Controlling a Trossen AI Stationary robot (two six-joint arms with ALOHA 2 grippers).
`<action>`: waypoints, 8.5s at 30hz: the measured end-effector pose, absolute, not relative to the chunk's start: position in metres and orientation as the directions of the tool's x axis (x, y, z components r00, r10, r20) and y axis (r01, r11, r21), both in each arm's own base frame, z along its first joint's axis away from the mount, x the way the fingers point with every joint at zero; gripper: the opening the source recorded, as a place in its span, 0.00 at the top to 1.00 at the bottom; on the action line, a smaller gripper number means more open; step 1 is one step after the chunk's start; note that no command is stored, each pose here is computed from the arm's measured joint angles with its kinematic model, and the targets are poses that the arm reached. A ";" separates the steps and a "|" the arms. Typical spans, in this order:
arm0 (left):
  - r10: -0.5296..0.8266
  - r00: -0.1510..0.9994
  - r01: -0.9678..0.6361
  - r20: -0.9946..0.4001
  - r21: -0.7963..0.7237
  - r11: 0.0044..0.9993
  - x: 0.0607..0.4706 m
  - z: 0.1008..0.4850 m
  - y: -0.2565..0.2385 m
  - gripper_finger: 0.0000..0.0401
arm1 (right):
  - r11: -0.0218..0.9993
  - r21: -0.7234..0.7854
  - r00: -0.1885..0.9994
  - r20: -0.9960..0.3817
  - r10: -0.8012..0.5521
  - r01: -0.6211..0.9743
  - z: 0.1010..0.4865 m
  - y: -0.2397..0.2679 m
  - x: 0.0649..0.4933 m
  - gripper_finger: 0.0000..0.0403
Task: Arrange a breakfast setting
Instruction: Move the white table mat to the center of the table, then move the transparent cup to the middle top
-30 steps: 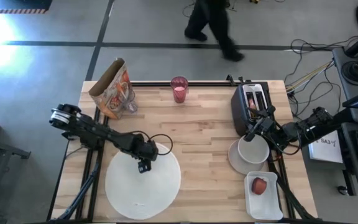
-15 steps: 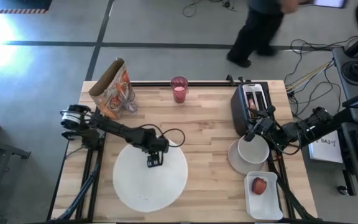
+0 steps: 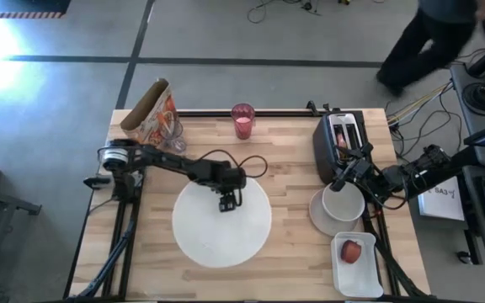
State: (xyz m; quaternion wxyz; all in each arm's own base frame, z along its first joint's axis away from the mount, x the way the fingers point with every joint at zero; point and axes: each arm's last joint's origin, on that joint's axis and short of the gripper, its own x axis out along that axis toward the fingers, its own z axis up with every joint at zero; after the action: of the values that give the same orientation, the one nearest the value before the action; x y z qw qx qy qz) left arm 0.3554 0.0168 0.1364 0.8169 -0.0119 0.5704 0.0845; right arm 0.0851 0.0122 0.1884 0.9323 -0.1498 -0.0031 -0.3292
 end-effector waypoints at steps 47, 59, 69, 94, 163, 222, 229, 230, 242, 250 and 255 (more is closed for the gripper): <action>0.111 0.233 -0.153 -0.966 0.076 0.985 0.302 0.147 -0.045 0.40 | 0.738 -0.277 0.783 0.105 -0.613 0.615 0.188 0.012 0.085 0.41; 0.111 0.311 -0.155 -0.944 0.065 0.986 0.318 0.137 -0.033 0.40 | 0.738 -0.278 0.783 0.104 -0.613 0.615 0.188 0.012 0.085 0.41; 0.137 0.407 -0.167 -0.903 0.074 0.983 0.330 0.139 -0.009 0.40 | 0.738 -0.277 0.783 0.104 -0.613 0.615 0.188 0.012 0.085 0.41; 0.128 0.485 -0.154 -0.865 0.059 0.986 0.323 0.169 -0.009 0.40 | 0.738 -0.278 0.783 0.104 -0.613 0.615 0.188 0.012 0.085 0.41; 0.363 0.084 -0.598 -0.928 0.244 0.763 0.196 0.260 0.139 0.29 | 0.738 -0.277 0.783 0.104 -0.613 0.615 0.188 0.012 0.085 0.41; 0.326 0.240 -0.438 -0.914 0.198 0.877 0.254 0.285 0.125 1.00 | 0.738 -0.277 0.783 0.104 -0.613 0.615 0.188 0.012 0.085 0.41; 0.323 0.213 -0.364 -0.922 0.232 0.902 0.289 0.277 0.141 1.00 | 0.738 -0.277 0.783 0.104 -0.613 0.615 0.188 0.012 0.085 0.41; 0.330 0.200 -0.361 -0.923 0.244 0.900 0.293 0.275 0.144 1.00 | 0.738 -0.277 0.783 0.104 -0.613 0.615 0.188 0.012 0.085 0.41; 0.356 0.186 -0.293 -0.916 0.294 0.910 0.316 0.262 0.156 1.00 | 0.738 -0.278 0.783 0.104 -0.613 0.615 0.188 0.012 0.085 0.41; 0.348 0.159 -0.274 -0.924 0.297 0.915 0.318 0.252 0.158 1.00 | 0.738 -0.278 0.783 0.104 -0.613 0.615 0.188 0.012 0.085 0.41; 0.360 0.172 -0.286 -0.917 0.303 0.909 0.319 0.251 0.162 1.00 | 0.738 -0.277 0.783 0.104 -0.613 0.615 0.188 0.012 0.085 0.41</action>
State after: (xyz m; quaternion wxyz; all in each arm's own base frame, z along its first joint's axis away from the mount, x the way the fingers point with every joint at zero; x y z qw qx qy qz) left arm 0.3190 0.1616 0.2511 0.7648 0.0303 0.6080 0.2111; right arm 0.0851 0.0121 0.1883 0.9322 -0.1498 -0.0030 -0.3294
